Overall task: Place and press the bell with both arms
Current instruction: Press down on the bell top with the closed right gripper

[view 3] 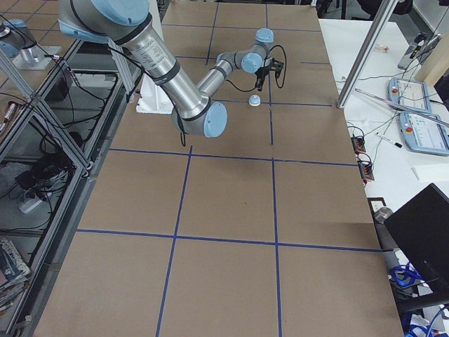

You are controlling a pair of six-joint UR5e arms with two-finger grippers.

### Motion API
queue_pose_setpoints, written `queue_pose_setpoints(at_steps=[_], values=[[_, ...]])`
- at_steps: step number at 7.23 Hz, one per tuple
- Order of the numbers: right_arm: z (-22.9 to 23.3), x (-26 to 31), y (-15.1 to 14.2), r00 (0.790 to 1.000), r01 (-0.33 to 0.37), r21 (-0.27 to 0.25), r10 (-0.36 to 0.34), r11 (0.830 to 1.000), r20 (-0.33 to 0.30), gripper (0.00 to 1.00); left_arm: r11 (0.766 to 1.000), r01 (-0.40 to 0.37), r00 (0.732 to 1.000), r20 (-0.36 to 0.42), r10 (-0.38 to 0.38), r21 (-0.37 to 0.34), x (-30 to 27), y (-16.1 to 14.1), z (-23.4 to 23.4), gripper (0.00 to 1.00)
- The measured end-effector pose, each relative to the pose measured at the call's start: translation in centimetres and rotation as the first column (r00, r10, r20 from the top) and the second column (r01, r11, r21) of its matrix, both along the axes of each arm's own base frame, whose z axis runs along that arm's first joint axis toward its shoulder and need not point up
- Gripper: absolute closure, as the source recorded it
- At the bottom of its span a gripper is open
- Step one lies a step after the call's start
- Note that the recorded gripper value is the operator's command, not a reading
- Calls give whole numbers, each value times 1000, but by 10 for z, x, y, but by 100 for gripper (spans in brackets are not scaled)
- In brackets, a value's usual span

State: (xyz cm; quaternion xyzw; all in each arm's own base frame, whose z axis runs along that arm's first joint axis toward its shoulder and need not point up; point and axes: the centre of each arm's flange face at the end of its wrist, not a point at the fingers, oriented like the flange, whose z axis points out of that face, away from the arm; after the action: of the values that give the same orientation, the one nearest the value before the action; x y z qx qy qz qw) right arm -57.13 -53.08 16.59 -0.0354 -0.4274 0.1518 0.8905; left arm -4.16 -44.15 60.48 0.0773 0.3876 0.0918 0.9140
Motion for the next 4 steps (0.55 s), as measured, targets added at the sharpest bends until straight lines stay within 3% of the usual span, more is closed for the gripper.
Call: queue_pose_setpoints(at_steps=[4], values=[[12, -37, 6, 999, -10, -2, 10, 1000, -36, 100, 1000, 0, 1000, -2, 0, 2, 0, 1, -1, 0]])
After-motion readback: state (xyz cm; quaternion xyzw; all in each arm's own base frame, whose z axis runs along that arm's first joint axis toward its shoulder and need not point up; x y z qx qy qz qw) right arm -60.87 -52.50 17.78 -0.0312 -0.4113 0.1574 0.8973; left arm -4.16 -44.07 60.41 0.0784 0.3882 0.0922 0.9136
